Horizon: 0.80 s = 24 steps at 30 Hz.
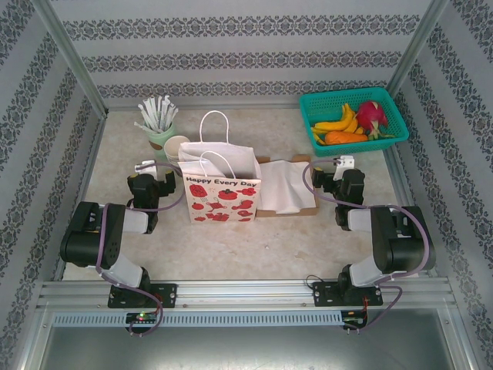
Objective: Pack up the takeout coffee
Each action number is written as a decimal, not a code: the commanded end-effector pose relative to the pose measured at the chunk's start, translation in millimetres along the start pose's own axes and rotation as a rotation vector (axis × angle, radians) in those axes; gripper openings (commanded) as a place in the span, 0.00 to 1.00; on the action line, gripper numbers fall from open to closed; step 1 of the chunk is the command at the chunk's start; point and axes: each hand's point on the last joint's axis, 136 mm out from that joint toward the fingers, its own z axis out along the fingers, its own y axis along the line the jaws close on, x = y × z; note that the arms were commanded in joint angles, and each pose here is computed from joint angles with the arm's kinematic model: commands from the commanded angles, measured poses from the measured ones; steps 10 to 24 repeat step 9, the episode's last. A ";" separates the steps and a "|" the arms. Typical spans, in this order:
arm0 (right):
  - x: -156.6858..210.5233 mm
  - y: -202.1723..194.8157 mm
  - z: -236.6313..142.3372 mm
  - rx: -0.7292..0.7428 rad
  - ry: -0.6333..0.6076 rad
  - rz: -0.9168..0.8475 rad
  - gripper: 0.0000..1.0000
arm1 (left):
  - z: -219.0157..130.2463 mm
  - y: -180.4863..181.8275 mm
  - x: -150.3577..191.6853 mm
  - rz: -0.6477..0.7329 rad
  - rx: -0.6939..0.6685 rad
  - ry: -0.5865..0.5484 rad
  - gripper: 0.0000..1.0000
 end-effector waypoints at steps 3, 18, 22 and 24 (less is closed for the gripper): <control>-16.4 1.3 0.3 0.006 -0.057 -0.010 0.98 | 2.2 -1.5 -8.4 0.003 0.016 -0.012 0.99; -16.4 1.4 0.3 0.005 -0.057 -0.008 0.98 | 0.9 -2.5 -8.4 0.007 0.022 -0.017 1.00; -16.4 1.4 0.3 0.005 -0.057 -0.008 0.98 | 0.9 -2.5 -8.4 0.007 0.022 -0.017 1.00; -16.4 1.4 0.3 0.005 -0.057 -0.008 0.98 | 0.9 -2.5 -8.4 0.007 0.022 -0.017 1.00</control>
